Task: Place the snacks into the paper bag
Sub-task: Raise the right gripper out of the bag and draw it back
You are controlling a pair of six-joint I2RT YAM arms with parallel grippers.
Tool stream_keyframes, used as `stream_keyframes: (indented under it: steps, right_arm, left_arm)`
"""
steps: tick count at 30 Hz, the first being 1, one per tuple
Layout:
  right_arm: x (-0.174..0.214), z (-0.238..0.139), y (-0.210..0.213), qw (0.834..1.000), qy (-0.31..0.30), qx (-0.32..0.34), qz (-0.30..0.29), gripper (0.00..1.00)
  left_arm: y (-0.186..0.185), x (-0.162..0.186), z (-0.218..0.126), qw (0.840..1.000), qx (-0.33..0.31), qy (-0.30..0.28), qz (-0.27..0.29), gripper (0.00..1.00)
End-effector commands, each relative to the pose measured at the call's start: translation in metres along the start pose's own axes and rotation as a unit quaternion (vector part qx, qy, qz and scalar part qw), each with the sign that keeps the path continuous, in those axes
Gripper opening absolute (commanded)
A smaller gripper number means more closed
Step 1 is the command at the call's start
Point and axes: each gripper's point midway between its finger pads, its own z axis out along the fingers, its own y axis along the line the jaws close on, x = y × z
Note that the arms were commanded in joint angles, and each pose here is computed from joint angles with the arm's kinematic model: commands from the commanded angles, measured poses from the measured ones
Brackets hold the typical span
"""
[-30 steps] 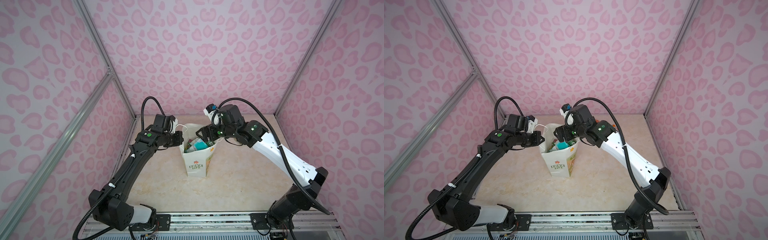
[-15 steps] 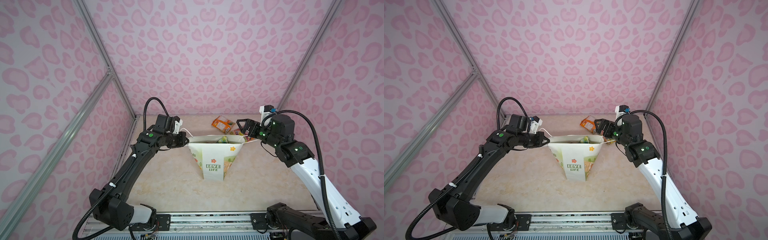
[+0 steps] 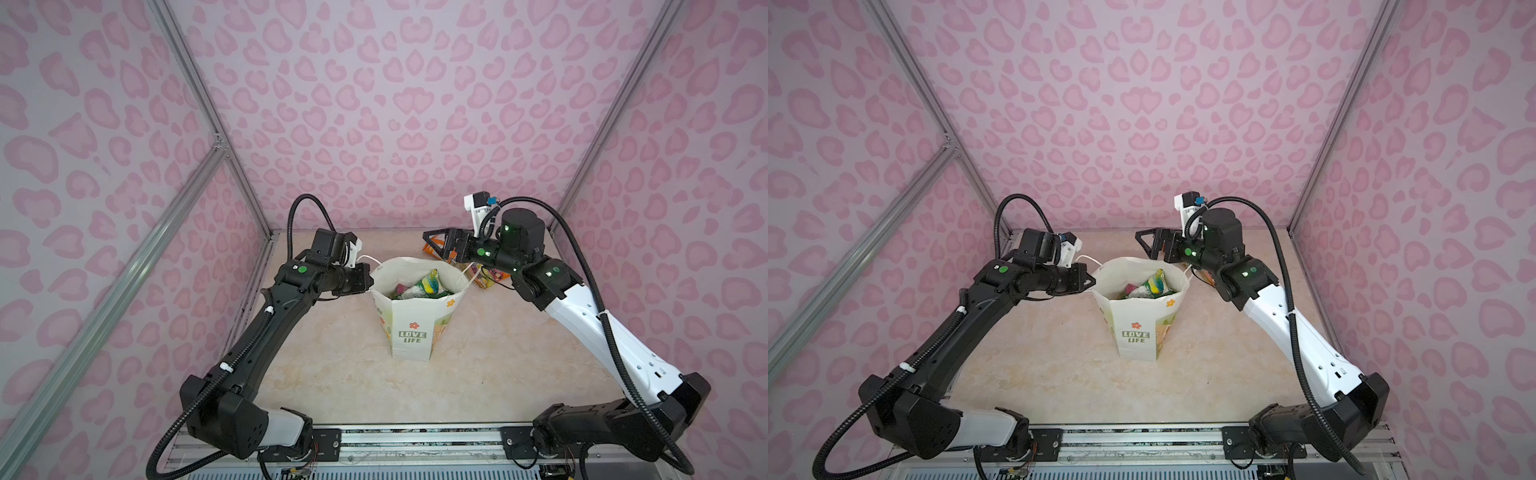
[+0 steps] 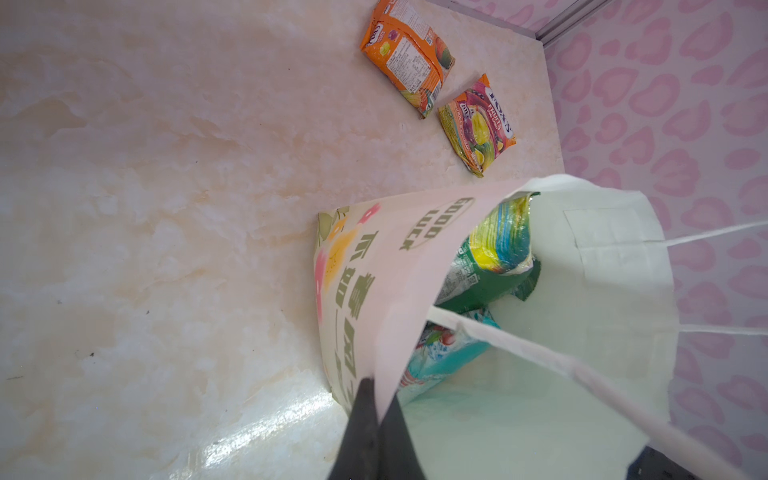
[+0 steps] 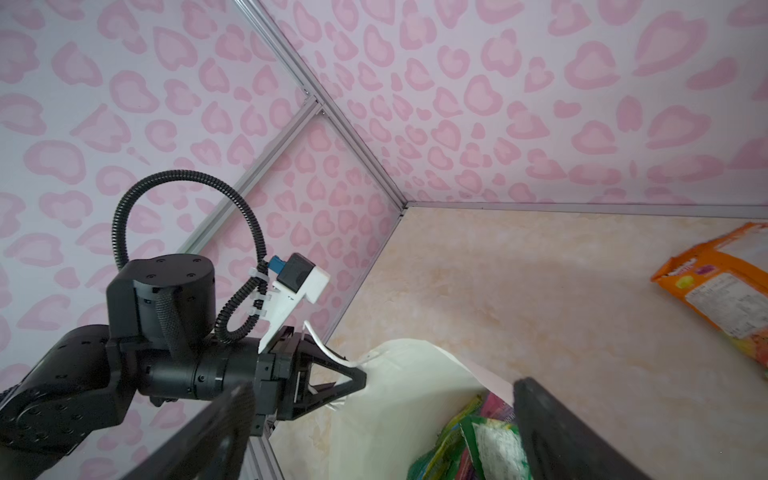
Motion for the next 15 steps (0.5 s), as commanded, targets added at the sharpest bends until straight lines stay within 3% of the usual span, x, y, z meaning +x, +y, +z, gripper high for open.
stream_keyframes:
  steps: [1,6,8,12,15]
  right_arm:
    - [-0.009,0.007,0.044,0.997,0.0,-0.078,-0.018,0.98]
    - [-0.01,0.009,0.097,0.985,0.023,-0.17,-0.033,0.99]
    - [-0.02,-0.001,0.107,0.984,0.011,-0.174,-0.043,0.99]
    - [-0.053,-0.037,0.083,0.992,-0.063,-0.077,-0.073,0.99]
    - [-0.07,-0.059,0.03,0.995,-0.1,0.008,-0.028,0.99]
  left_arm:
    - [0.0,-0.006,0.003,1.0,0.001,-0.01,0.003,0.05]
    - [0.004,-0.005,0.007,1.0,-0.007,-0.004,0.001,0.05]
    - [0.005,-0.005,0.008,1.0,-0.011,-0.003,0.0,0.05]
    - [0.005,-0.006,0.003,1.0,-0.016,-0.01,0.003,0.05]
    - [0.003,-0.007,-0.002,1.0,-0.012,-0.016,0.008,0.05]
